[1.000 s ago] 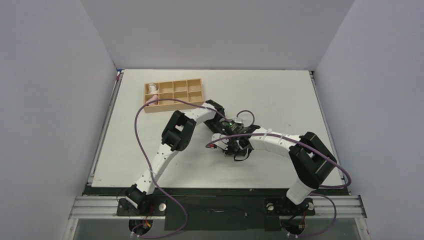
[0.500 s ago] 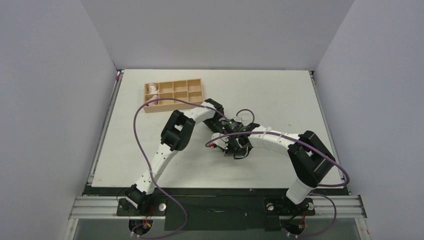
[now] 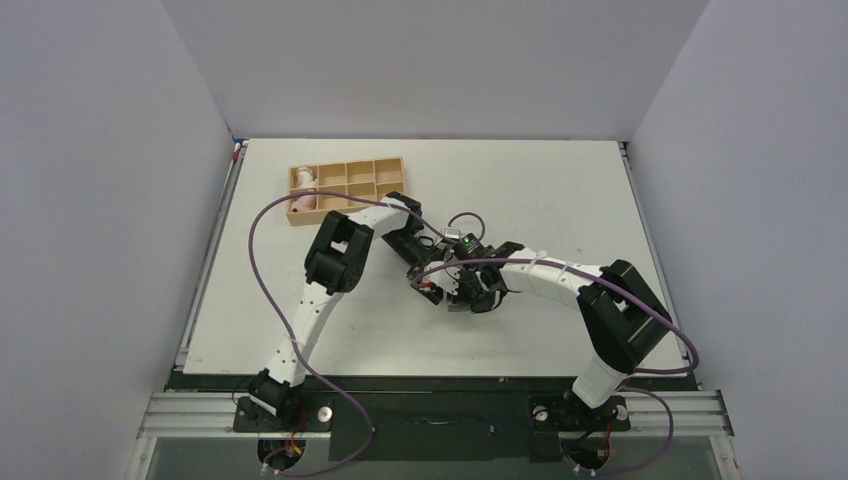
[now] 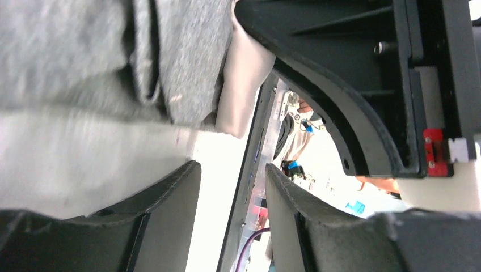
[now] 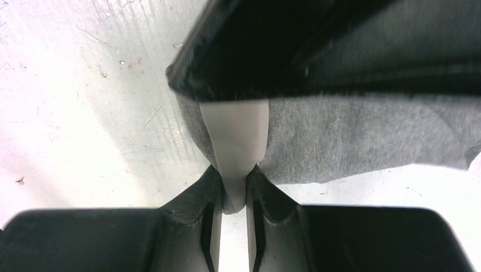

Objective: Roll the underwear
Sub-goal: Roll the underwear to the center of the board.

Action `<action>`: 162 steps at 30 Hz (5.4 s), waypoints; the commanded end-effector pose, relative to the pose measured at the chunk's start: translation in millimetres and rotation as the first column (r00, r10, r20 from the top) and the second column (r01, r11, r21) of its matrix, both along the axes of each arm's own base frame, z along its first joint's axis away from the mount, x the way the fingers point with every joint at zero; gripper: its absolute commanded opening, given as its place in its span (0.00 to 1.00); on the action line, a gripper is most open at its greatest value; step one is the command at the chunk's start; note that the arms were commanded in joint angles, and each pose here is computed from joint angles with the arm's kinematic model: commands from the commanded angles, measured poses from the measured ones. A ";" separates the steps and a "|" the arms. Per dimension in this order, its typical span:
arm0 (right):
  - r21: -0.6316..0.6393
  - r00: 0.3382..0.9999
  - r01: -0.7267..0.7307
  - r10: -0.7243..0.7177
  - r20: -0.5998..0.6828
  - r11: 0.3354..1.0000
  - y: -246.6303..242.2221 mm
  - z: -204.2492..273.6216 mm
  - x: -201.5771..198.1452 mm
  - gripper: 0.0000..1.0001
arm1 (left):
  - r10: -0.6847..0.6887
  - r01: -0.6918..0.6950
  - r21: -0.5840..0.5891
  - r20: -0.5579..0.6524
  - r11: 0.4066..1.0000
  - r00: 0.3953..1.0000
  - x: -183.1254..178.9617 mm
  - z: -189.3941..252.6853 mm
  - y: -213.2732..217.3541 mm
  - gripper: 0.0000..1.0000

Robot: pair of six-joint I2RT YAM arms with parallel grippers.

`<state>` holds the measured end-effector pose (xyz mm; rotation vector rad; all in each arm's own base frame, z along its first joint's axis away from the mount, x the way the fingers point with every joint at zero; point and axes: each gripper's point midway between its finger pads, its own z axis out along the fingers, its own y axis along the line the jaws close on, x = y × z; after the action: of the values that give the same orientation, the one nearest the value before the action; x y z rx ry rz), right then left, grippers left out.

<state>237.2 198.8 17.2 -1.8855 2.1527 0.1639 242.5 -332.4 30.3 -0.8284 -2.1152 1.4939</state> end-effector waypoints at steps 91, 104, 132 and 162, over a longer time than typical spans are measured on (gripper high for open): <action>0.118 0.538 0.149 0.020 -0.843 0.982 9.0 3.7 -11.6 0.00 | -0.144 0.254 0.113 0.984 0.960 0.107 -9.1 2.1 -66.5 0.45; 0.112 0.564 0.161 0.001 -0.826 0.981 8.4 3.0 -8.4 0.23 | -0.226 0.281 0.158 0.948 0.946 0.226 -27.1 -17.9 -54.7 0.00; 0.193 0.745 0.325 -0.125 -0.655 0.926 -44.7 73.5 29.0 0.57 | -0.257 0.203 0.187 0.872 0.961 0.417 -25.4 -51.8 -24.5 0.00; 0.451 0.809 0.551 -0.582 -0.083 0.702 -105.7 142.3 47.7 0.59 | -0.237 0.190 0.148 0.453 0.971 0.859 -26.6 -49.3 -46.9 0.00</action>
<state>280.8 89.7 152.0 -0.8968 2.3484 0.5015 237.9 -406.1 23.0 -1.6719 -2.3617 1.2896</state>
